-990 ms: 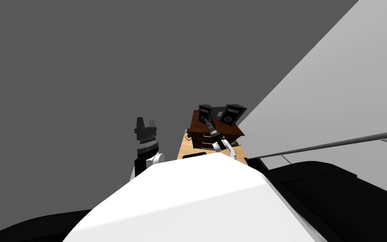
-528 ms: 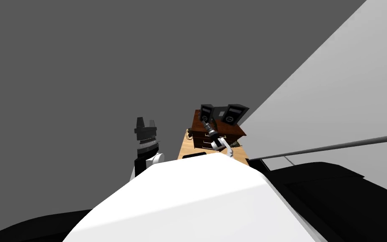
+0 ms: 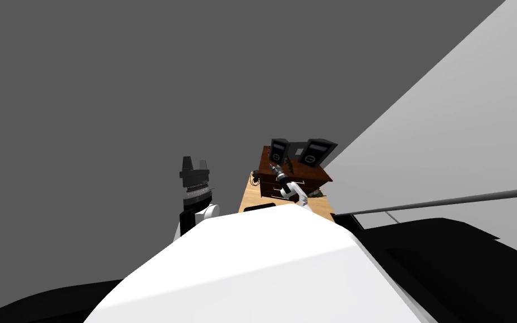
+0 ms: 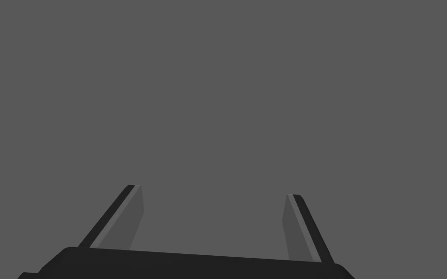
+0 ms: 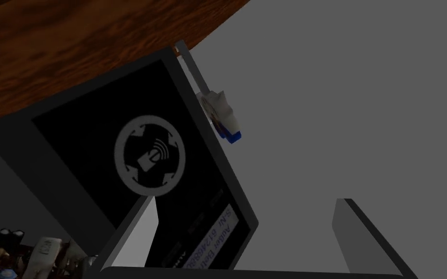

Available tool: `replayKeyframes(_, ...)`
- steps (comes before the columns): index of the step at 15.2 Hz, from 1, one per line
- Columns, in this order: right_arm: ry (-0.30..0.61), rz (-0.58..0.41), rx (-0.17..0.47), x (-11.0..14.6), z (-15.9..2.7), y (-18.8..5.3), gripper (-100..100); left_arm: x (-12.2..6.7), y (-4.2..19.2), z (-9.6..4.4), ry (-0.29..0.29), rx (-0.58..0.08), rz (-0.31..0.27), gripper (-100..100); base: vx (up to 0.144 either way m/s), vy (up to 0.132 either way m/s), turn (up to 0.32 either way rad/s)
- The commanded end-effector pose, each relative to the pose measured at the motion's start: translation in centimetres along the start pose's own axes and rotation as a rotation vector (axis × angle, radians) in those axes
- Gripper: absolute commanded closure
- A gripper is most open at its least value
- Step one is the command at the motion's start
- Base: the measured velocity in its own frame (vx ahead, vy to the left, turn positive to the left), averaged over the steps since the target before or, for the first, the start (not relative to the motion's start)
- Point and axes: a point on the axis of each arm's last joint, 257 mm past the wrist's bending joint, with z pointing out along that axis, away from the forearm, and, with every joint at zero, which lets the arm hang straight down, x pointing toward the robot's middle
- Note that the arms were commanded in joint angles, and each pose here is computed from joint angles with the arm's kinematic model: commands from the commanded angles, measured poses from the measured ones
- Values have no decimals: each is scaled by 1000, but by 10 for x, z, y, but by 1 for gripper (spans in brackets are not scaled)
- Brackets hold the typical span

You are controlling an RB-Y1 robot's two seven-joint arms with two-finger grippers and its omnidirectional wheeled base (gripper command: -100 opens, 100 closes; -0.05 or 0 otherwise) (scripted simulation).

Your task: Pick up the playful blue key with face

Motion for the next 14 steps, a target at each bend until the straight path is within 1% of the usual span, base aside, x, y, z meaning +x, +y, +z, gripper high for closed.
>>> replayKeyframes(1,10,-44,19,4,2,-7,-100,0,0,0,0,0,0,0,-12,26,13)
replayKeyframes(2,34,-119,54,12,8,-18,-100,0,0,0,0,0,0,0,-15,33,60)
replayKeyframes(3,32,-135,54,11,8,-18,-100,0,0,0,0,0,0,0,-17,34,61)
replayKeyframes(4,54,-197,82,19,13,-27,-100,0,0,0,0,0,0,0,-21,40,80)
replayKeyframes(6,51,-227,89,18,13,-29,-100,0,0,0,0,0,0,0,-18,34,40)
replayKeyframes(7,73,-294,124,24,17,-40,-100,0,0,0,0,0,0,0,-14,31,43)
replayKeyframes(9,69,-320,124,22,17,-40,-100,0,0,0,0,0,0,0,-12,27,43)
replayKeyframes(10,88,-394,159,26,22,-51,-100,0,0,0,0,0,0,0,-11,29,67)
replayKeyframes(11,84,-413,160,25,22,-51,-100,0,0,0,0,0,0,0,-13,32,65)
replayKeyframes(12,100,-481,180,28,26,-59,-100,0,0,0,0,0,0,0,-15,35,68)
replayKeyframes(13,99,-497,195,27,26,-62,-100,0,0,0,0,0,0,0,-12,35,62)
replayKeyframes(14,97,-507,195,26,26,-62,-100,0,0,0,0,0,0,0,-8,26,20)
